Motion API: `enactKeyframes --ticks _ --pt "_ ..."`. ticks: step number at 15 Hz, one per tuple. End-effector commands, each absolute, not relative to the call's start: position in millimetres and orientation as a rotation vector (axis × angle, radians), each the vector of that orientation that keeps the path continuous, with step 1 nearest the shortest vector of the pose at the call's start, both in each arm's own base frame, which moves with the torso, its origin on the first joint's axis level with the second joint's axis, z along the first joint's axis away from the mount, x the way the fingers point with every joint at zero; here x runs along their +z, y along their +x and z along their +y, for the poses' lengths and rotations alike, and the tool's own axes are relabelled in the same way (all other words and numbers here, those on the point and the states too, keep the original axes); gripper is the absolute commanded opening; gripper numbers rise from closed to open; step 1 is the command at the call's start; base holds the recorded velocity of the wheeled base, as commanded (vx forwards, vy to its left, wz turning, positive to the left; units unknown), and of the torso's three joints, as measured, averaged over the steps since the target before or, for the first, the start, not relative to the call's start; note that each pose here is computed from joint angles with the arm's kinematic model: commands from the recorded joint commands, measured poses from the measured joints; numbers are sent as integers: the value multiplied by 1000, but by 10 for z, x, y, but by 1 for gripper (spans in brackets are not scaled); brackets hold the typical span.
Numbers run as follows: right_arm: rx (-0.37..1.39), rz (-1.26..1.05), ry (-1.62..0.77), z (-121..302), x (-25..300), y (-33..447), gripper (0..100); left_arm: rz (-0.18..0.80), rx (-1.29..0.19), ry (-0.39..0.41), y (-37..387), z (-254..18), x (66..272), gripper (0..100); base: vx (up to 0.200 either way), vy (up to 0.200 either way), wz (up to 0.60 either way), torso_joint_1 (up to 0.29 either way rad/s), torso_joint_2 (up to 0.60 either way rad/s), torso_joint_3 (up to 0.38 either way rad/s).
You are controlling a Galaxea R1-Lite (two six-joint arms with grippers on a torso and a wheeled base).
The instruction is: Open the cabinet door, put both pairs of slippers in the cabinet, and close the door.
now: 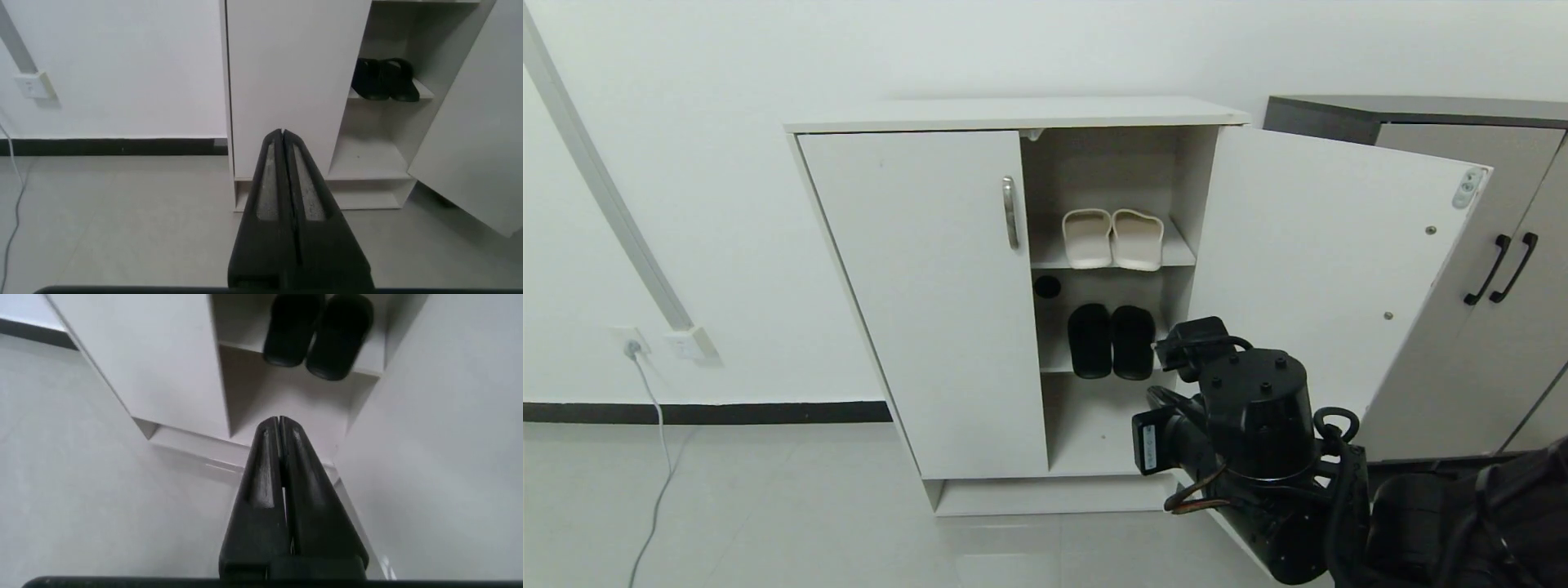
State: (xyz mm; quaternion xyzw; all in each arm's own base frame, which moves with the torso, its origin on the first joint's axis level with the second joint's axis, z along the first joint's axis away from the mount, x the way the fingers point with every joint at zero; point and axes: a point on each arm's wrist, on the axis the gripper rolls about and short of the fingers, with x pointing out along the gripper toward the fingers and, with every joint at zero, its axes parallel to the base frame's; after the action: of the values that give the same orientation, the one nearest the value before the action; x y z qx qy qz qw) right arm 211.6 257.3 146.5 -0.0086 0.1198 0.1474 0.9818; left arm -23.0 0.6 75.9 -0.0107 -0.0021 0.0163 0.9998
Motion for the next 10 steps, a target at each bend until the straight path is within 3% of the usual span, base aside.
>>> enactKeyframes --ticks 1,10 --pt "297 246 -22 2579 1443 2115 0 -3 32 -22 -229 6 761 0 0 0 0 0 0 0" --pt "297 249 -29 2582 1431 2118 0 -3 32 -22 -229 6 761 0 0 0 0 0 0 0"
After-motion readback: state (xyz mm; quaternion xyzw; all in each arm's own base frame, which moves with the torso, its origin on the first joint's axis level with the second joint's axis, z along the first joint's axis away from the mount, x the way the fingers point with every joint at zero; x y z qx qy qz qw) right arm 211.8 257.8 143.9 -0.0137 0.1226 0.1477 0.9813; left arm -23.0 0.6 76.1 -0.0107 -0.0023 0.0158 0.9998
